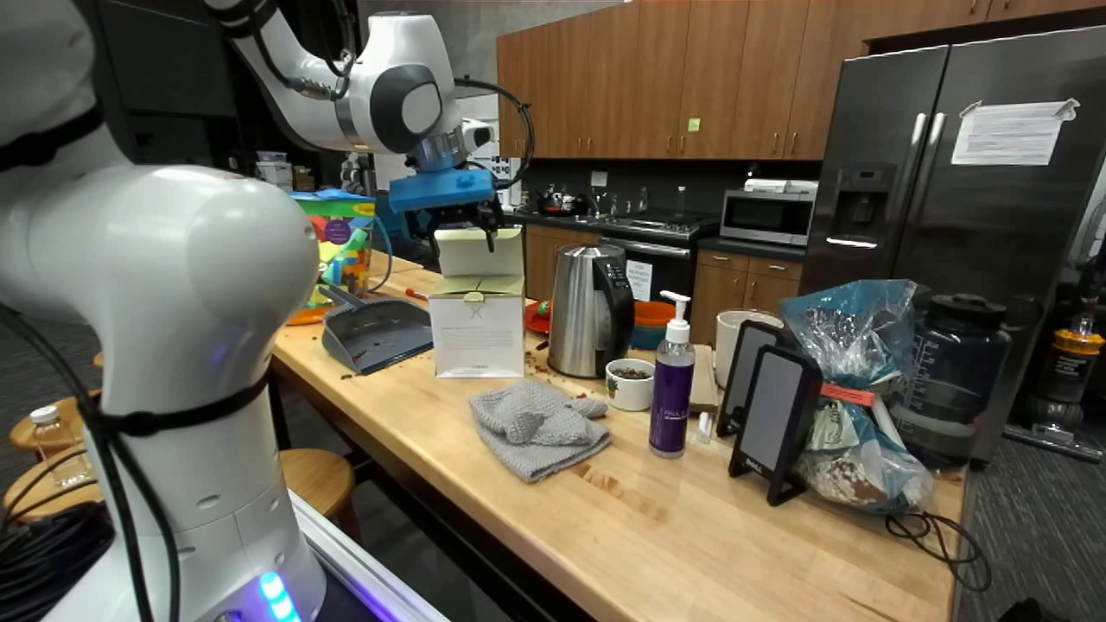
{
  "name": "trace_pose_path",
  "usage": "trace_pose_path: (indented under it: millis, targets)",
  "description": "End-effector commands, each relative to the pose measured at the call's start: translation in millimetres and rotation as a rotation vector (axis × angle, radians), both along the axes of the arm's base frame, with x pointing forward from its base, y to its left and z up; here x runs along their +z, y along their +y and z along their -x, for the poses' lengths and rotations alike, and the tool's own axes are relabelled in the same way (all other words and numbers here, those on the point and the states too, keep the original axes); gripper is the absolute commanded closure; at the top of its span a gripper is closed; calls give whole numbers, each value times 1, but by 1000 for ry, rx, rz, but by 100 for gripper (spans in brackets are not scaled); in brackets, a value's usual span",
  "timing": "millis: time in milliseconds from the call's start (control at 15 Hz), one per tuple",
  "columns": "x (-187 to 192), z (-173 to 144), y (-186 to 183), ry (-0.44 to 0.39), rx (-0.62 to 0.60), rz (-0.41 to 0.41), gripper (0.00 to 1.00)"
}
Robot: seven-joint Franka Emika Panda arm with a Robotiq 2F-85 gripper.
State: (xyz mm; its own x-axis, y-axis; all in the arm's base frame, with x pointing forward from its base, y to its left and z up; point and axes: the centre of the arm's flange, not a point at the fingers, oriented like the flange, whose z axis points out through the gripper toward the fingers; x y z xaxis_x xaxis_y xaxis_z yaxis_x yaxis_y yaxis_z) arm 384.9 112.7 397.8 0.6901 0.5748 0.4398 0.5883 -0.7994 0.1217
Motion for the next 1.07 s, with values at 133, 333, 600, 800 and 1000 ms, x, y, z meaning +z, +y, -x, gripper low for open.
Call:
trace_pose_path:
  millis: [133,333,600,800,1000]
  targets:
    - [11,8,5,-49,11,-39,0]
    - [15,5,9,-73,5,-56,0]
    - [22,-4,11,-103,-30,-94,0]
    - [27,-9,10,-116,-53,-114,0]
    - [27,-14,12,-112,-60,-123,0]
